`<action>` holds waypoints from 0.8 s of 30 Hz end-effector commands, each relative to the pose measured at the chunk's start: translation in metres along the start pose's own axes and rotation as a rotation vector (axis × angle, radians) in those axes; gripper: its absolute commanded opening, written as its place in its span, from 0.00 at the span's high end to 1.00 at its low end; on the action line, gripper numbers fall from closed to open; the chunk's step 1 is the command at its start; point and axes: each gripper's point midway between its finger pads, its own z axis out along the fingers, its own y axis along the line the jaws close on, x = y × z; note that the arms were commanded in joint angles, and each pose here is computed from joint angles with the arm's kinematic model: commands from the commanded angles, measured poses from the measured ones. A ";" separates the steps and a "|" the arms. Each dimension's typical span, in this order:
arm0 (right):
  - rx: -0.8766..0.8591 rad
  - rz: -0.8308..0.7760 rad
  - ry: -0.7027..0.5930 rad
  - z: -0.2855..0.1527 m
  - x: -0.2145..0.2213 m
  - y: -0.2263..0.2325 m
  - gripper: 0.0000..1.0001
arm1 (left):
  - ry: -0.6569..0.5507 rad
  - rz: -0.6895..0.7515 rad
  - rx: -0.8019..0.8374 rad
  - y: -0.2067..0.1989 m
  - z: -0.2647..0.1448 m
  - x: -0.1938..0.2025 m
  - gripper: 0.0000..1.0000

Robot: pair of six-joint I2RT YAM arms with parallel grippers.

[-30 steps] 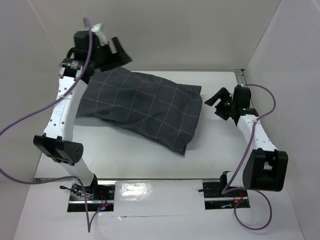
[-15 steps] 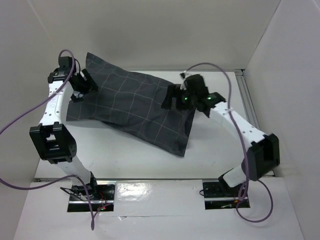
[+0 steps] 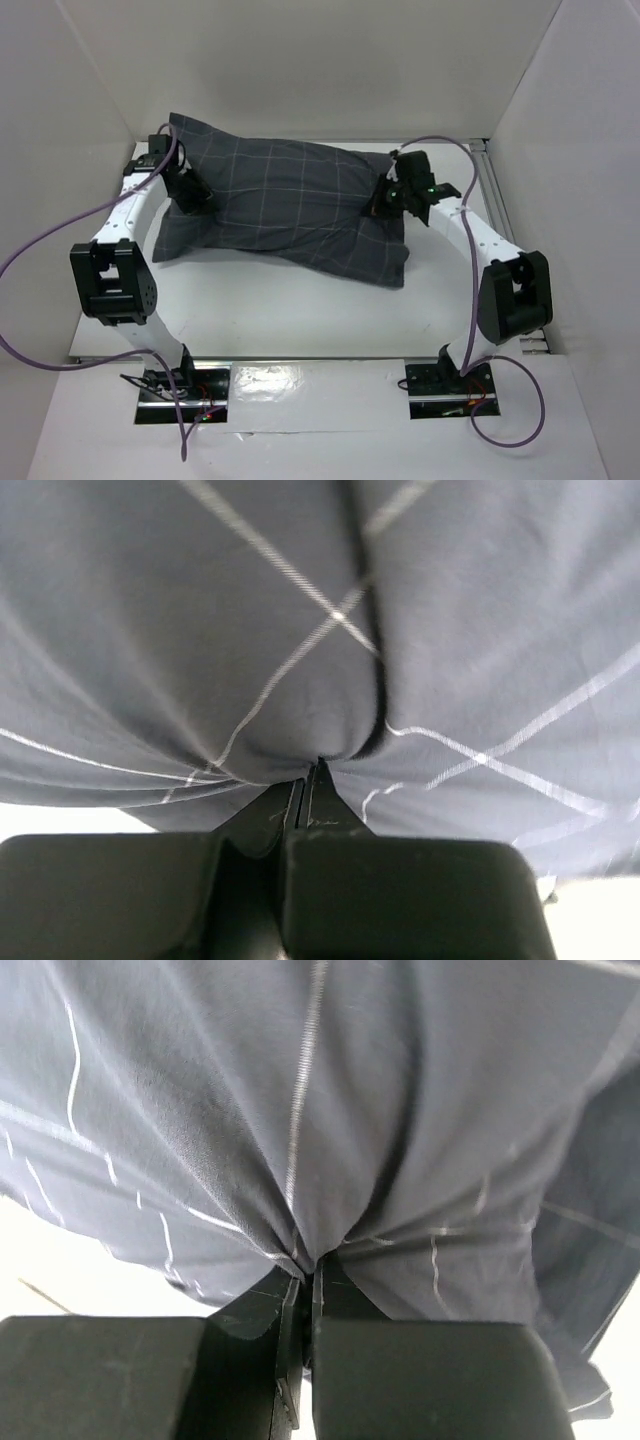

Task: Put the pillow into the pillowcase

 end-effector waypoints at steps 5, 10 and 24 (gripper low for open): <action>0.317 -0.005 -0.187 -0.051 -0.068 -0.080 1.00 | -0.026 0.077 0.009 -0.003 -0.032 0.031 1.00; 0.354 0.013 -0.181 -0.054 -0.069 -0.096 1.00 | -0.050 0.102 0.023 -0.014 -0.051 0.033 1.00; 0.777 0.011 -0.520 -0.209 -0.149 -0.100 0.00 | -0.555 0.346 0.267 -0.083 -0.231 -0.005 0.07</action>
